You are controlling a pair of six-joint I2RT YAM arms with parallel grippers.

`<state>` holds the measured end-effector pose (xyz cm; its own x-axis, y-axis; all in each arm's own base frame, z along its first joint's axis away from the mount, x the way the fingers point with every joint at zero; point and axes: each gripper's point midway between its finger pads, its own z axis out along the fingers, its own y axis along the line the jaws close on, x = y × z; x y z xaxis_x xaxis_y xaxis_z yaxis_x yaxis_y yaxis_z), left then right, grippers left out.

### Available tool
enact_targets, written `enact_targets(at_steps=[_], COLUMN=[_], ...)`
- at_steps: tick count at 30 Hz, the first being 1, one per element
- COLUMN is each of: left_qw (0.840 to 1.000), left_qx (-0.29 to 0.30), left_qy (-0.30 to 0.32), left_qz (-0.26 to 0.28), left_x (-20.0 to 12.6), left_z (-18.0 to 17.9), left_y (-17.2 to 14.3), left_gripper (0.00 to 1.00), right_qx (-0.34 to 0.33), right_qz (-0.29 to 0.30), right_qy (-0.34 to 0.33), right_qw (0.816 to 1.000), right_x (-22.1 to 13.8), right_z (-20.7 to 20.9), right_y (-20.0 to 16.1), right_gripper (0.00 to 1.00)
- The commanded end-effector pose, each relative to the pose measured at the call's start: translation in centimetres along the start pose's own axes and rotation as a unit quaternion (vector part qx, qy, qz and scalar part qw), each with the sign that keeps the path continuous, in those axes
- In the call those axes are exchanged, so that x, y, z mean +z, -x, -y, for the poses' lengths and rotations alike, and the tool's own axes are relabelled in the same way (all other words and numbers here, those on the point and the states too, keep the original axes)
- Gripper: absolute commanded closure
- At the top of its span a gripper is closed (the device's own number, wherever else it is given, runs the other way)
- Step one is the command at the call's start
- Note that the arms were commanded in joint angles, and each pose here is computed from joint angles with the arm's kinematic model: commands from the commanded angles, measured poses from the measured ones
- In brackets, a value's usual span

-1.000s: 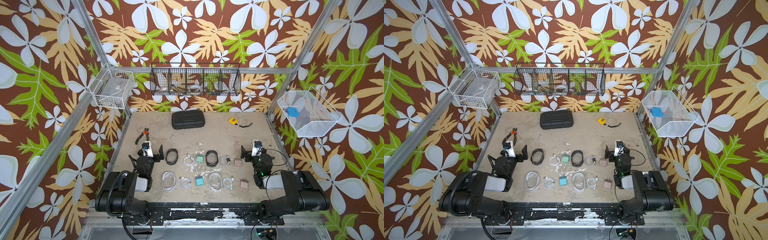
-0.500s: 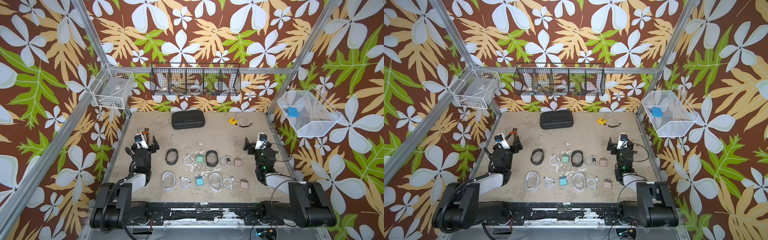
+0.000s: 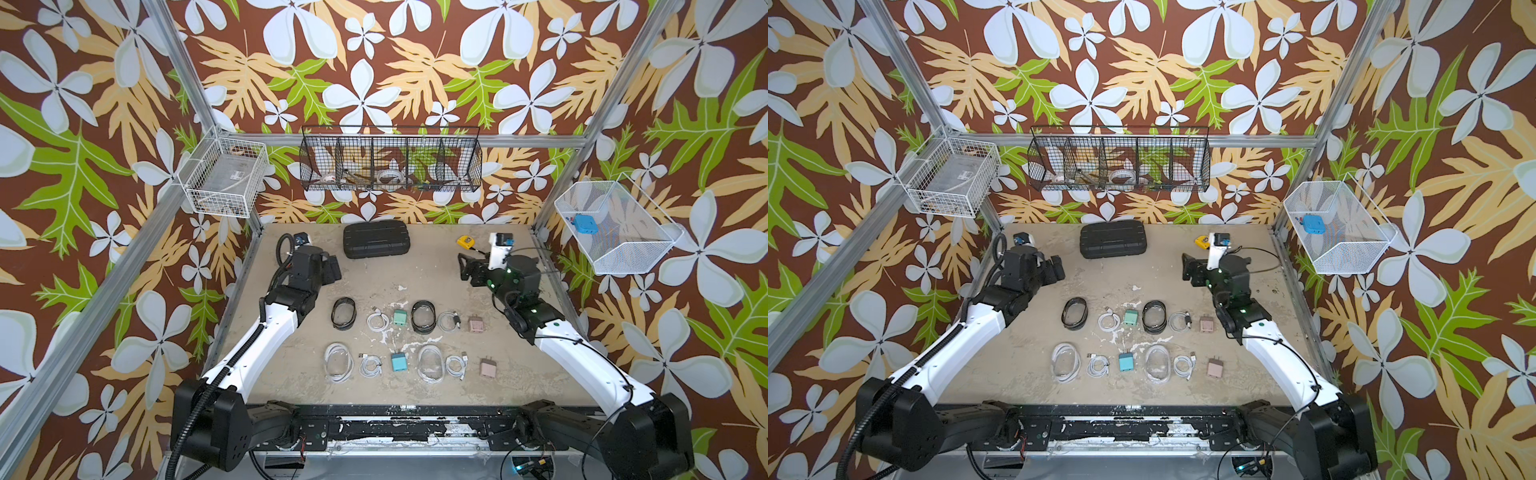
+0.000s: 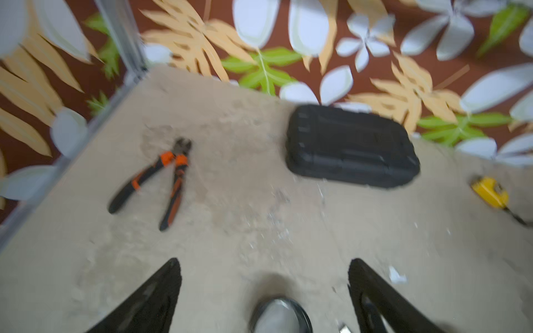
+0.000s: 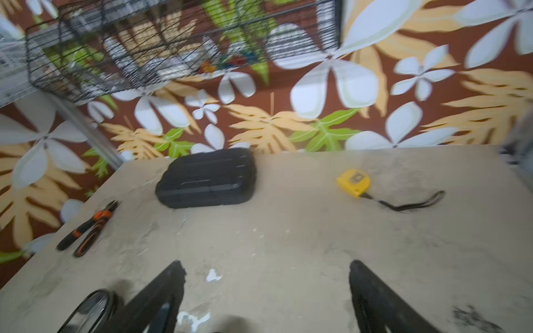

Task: Pack away charging kits
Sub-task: Pick up the storage bag at the center of the board.

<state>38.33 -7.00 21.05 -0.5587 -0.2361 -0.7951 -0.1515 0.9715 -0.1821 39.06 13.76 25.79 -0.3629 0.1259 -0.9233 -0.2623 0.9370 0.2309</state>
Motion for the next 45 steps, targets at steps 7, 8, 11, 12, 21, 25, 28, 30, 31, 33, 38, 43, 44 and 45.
enact_targets(at_steps=[7, 8, 11, 12, 21, 25, 28, 30, 31, 33, 38, 43, 44, 45], left_qw=[0.985, 0.984, 0.979, 0.977, 0.956, 0.951, 0.946, 0.942, 0.940, 0.937, 0.937, 0.933, 0.933, 0.932], left_qx=[0.045, 0.053, 0.089, 0.100, 0.181, 0.189, 0.198, 0.209, 0.212, 0.217, 0.219, 0.231, 0.232, 0.233], left_qy=[-0.011, -0.007, 0.003, 0.006, 0.047, 0.036, 0.055, 0.065, 0.069, 0.071, 0.081, 0.072, 0.070, 0.065], left_qz=[-0.166, -0.172, -0.185, -0.186, -0.228, -0.243, -0.250, -0.254, -0.256, -0.263, -0.261, -0.267, -0.268, -0.270], left_x=[-0.2, 0.2, 1.3, 1.5, 4.3, 5.1, 5.5, 5.7, 5.7, 5.8, 5.8, 5.8, 5.8, 5.8], left_z=[3.3, 3.5, 4.3, 4.5, 3.6, 4.0, 3.2, 2.7, 2.5, 2.2, 1.6, 1.5, 1.5, 1.7], left_y=[-9.2, -9.7, -10.7, -10.9, -13.2, -14.3, -14.8, -15.2, -15.4, -15.9, -16.2, -16.9, -16.9, -17.0], left_gripper=[0.13, 0.13, 0.14, 0.15, 0.18, 0.21, 0.23, 0.26, 0.26, 0.26, 0.27, 0.35, 0.37, 0.40], right_qx=[-0.021, -0.019, -0.016, -0.018, -0.022, -0.021, -0.018, -0.018, -0.019, -0.019, -0.019, -0.017, -0.017, -0.017], right_qz=[-0.159, -0.165, -0.174, -0.177, -0.180, -0.184, -0.188, -0.189, -0.190, -0.191, -0.194, -0.195, -0.195, -0.195], right_qy=[0.082, 0.087, 0.092, 0.091, 0.092, 0.097, 0.098, 0.098, 0.098, 0.100, 0.103, 0.107, 0.107, 0.108], right_qw=[0.984, 0.982, 0.980, 0.980, 0.979, 0.978, 0.977, 0.977, 0.977, 0.976, 0.975, 0.975, 0.975, 0.975], right_x=[5.3, 5.5, 5.6, 5.6, 4.4, 4.4, 4.6, 4.7, 4.8, 4.8, 4.8, 4.8, 4.8, 4.8], right_z=[-5.8, -6.1, -6.2, -6.1, -5.7, -5.8, -5.8, -5.8, -5.8, -5.9, -5.9, -6.0, -6.0, -6.0], right_y=[-5.2, -5.7, -6.6, -6.9, -7.9, -8.4, -8.8, -8.8, -8.9, -8.9, -9.2, -9.3, -9.3, -9.3], right_gripper=[0.25, 0.25, 0.24, 0.24, 0.22, 0.22, 0.22, 0.22, 0.22, 0.22, 0.22, 0.22, 0.22, 0.22])
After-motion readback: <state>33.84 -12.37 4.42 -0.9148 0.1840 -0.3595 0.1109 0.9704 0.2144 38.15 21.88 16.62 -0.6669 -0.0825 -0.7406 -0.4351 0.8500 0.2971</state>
